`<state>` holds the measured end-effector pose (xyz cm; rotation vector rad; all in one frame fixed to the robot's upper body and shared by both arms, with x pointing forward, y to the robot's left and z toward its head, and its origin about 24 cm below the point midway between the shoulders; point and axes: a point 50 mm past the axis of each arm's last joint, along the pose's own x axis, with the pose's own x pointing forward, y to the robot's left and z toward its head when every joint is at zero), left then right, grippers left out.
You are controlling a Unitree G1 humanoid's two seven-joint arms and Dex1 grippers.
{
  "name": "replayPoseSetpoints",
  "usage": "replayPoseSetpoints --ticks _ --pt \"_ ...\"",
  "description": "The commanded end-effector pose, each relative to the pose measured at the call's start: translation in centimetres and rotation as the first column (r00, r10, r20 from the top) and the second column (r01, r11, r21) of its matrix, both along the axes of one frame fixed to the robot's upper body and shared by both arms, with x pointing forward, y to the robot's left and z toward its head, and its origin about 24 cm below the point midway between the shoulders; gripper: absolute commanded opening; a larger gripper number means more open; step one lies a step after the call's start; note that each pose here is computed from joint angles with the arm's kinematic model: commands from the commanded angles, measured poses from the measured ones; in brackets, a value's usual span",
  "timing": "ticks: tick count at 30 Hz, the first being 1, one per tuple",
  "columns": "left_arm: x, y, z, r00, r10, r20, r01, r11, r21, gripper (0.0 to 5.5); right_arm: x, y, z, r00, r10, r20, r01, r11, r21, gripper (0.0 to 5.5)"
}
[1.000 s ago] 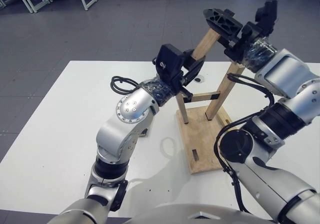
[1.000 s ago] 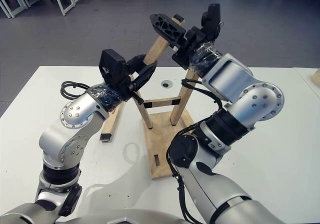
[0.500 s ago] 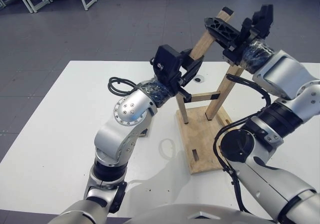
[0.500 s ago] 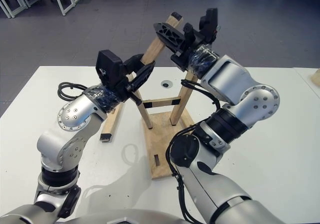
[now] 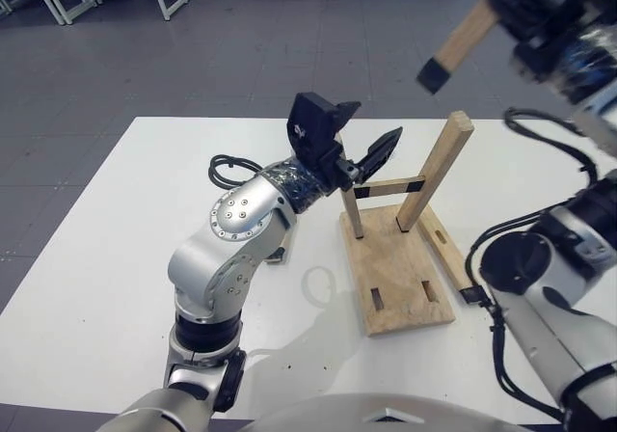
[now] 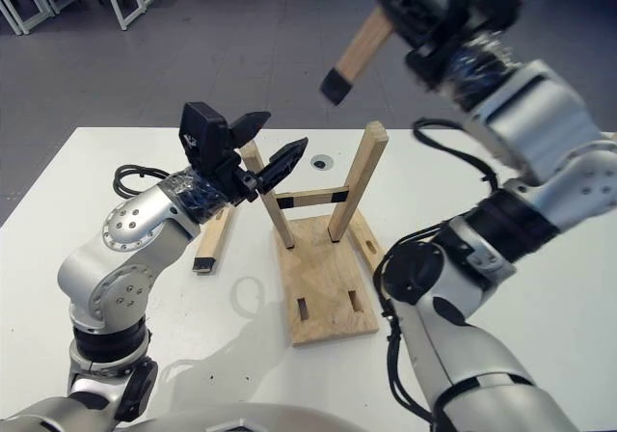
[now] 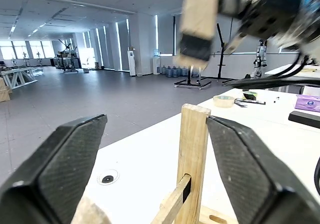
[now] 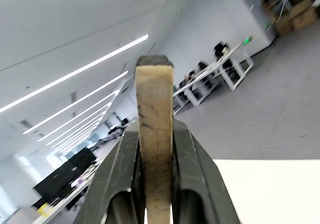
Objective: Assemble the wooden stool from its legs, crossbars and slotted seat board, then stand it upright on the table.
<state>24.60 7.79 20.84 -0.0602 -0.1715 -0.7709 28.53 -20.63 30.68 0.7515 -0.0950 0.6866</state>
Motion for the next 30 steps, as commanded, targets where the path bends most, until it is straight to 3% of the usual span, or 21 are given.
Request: replayPoseSetpoints --ticks 1,3,5,7,11,16,30 --pt "0.3 1.7 3.1 0.985 0.155 0.077 -0.143 0.979 -0.145 3.73 -2.2 -3.4 -0.7 0.977 -0.213 0.004 0.212 0.974 -0.08 0.39" --pt "1.0 4.3 4.9 0.933 0.347 0.091 -0.317 0.917 -0.244 3.73 -3.2 -3.4 -4.1 0.934 -0.355 -0.034 0.329 0.895 -0.302 0.39" --pt "1.8 7.7 5.5 0.838 0.542 0.061 -0.502 0.811 -0.302 3.73 -4.4 -2.3 -9.0 0.911 -0.409 -0.059 0.335 0.815 -0.474 0.39" --pt "2.3 10.3 4.0 0.769 0.639 0.011 -0.614 0.742 -0.269 3.73 -5.4 -1.4 -12.6 0.91 -0.405 -0.082 0.299 0.782 -0.546 0.39" --pt "3.0 13.4 -2.8 0.658 0.735 -0.162 -0.753 0.647 -0.12 3.73 -5.5 -1.0 -16.7 0.918 -0.396 0.004 0.301 0.691 -0.658 0.39" --pt "2.2 13.2 -9.6 0.617 0.736 -0.281 -0.759 0.65 0.038 3.73 -3.5 -0.2 -18.2 0.929 -0.356 0.099 0.327 0.665 -0.671 0.39" --pt "2.5 12.6 -10.6 0.646 0.711 -0.276 -0.726 0.685 0.064 3.73 -3.5 1.2 -23.1 0.931 -0.363 0.037 0.289 0.672 -0.682 0.39"
